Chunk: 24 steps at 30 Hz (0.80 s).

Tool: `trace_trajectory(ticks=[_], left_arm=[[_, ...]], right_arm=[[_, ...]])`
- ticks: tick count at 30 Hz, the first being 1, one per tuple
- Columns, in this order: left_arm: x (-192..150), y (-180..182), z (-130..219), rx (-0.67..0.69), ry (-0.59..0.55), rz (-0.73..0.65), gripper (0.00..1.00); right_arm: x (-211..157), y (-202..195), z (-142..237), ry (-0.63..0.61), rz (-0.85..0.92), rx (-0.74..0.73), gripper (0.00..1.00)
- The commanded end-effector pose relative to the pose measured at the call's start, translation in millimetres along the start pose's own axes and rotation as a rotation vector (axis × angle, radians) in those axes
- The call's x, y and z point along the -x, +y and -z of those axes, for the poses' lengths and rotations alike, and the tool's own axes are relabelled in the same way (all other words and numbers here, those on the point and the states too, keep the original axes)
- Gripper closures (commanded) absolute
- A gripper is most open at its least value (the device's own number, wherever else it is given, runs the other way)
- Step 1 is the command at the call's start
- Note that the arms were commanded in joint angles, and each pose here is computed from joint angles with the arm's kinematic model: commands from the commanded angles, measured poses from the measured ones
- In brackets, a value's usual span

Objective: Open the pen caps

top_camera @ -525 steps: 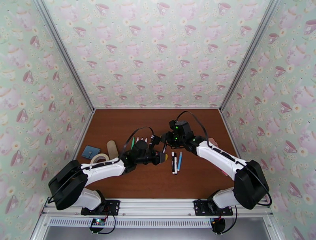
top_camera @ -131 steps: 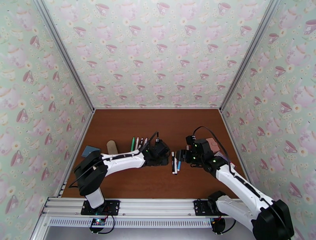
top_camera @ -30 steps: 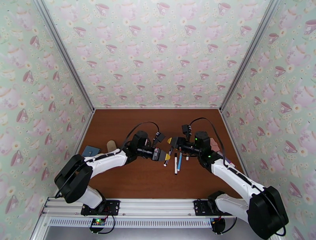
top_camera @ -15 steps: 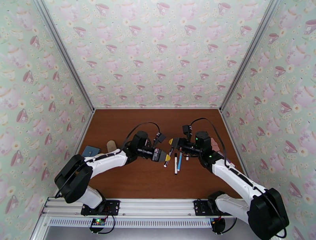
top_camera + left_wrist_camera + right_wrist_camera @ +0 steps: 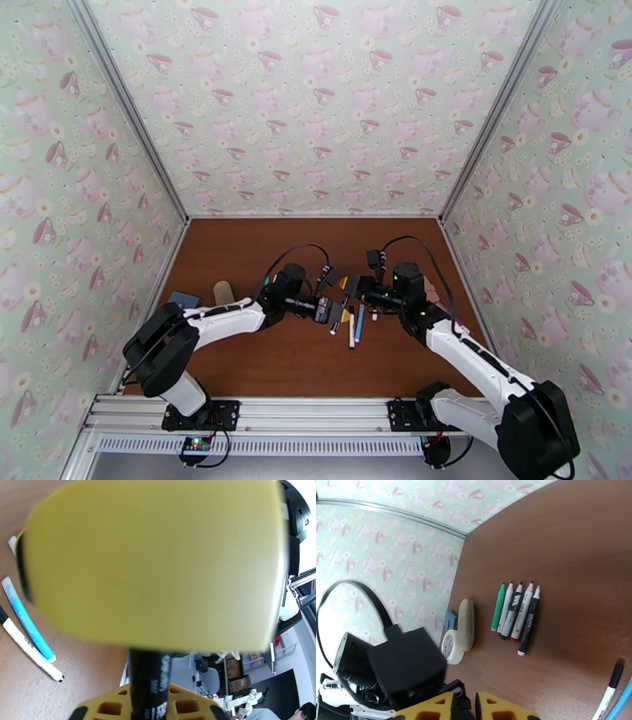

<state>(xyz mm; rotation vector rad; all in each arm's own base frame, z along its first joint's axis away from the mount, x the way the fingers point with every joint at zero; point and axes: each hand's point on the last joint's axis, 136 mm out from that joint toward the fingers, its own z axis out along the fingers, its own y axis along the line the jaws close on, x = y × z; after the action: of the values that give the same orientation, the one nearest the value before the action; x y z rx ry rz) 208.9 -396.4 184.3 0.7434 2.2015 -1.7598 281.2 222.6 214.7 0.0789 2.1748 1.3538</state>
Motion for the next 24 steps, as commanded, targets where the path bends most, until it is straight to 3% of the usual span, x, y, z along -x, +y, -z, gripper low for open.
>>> trace_trajectory(ticks=[1,5,12,20,24], left_arm=[[8.8,16.9,3.3,0.112,-0.046,-0.019,0.92],[-8.2,23.1,2.8,0.178,0.002,-0.038,0.94],[-44.3,-4.5,-23.3,0.042,0.161,-0.047,0.96],[-73.7,-0.6,-34.6,0.095,0.270,-0.043,0.97],[-70.7,-9.6,-36.8,0.079,0.277,-0.061,0.98]], right_arm=[[16.7,-24.2,16.3,-0.087,-0.041,-0.161,0.95],[33.1,-32.9,33.8,-0.163,-0.090,-0.170,0.95],[51.4,-28.6,51.3,-0.229,-0.069,-0.145,0.96],[63.9,-36.6,63.2,-0.261,-0.081,-0.147,0.97],[68.7,-41.6,69.4,-0.281,-0.080,-0.167,0.98]])
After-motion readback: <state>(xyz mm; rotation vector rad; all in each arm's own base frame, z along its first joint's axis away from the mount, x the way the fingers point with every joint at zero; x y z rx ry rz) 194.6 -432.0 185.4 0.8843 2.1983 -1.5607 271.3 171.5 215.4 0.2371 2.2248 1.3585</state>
